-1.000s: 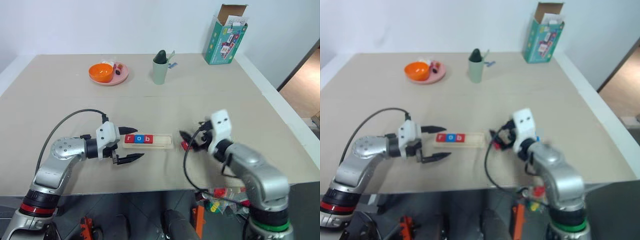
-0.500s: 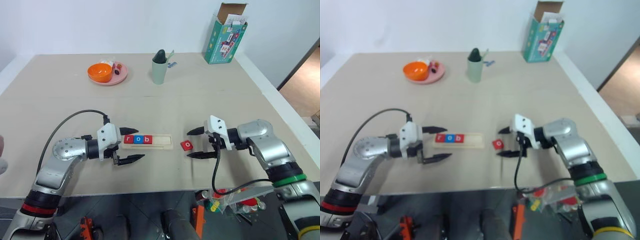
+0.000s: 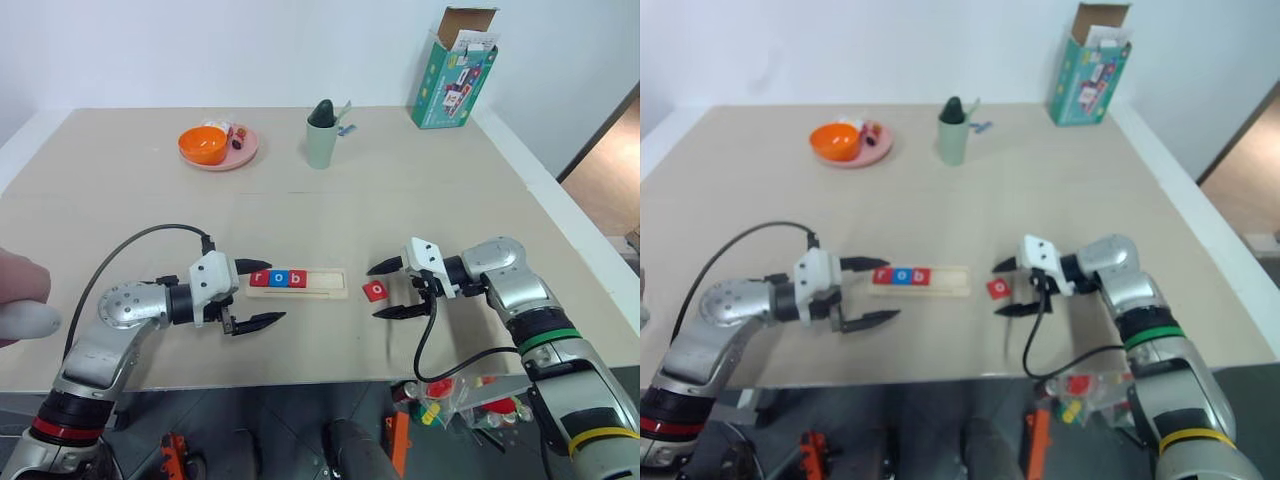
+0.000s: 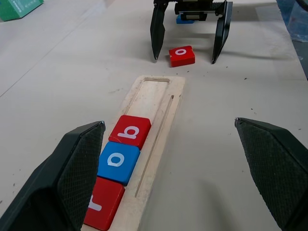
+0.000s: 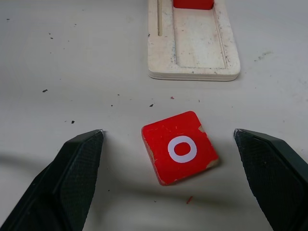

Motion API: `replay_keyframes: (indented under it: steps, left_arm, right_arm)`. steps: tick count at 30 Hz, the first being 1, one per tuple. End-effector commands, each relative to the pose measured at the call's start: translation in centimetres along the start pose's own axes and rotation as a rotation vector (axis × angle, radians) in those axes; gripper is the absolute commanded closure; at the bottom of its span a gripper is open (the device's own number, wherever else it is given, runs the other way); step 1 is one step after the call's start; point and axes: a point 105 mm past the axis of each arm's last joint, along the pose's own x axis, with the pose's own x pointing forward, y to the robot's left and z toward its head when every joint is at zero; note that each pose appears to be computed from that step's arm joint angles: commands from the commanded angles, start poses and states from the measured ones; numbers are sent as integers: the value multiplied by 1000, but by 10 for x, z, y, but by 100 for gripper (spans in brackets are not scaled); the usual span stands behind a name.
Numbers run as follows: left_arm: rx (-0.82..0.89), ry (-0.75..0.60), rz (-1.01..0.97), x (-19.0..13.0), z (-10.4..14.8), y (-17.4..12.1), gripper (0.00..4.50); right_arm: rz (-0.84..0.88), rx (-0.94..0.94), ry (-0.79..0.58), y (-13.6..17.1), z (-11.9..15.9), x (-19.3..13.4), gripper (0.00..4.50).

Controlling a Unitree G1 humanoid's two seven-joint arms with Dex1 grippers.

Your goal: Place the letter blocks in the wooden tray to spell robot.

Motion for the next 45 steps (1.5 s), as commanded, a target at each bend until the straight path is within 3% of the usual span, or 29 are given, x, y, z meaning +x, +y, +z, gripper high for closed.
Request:
replay_keyframes:
  steps: [1,8,10,16,19,27,33,37,45]
  left_arm:
    - [34,-18,14,-4,10,4,0]
    - [34,-18,9,-2,10,4,0]
    - [34,-18,9,-2,10,4,0]
    - [32,-17,7,0,9,5,0]
    - [32,-18,7,0,9,5,0]
    - [29,-8,14,-2,7,5,0]
    - [-54,-20,166,-24,-1,20,0]
    - [-88,-7,197,-30,-8,20,0]
    - [-103,-24,205,-25,-7,22,0]
  right_arm:
    - [-33,-9,1,-7,0,-5,26]
    - [-39,8,-5,-7,-5,-5,26]
    - [-34,18,-11,-7,-5,-5,55]
    - [-21,37,-35,-7,-1,-3,266]
    - [-15,34,-24,-8,-2,-2,332]
    - [-33,20,-41,-12,3,-2,332]
    - [-107,47,-181,-28,62,4,332]
    - [-102,13,-168,-23,82,23,332]
    - [-83,-27,-89,-14,76,55,332]
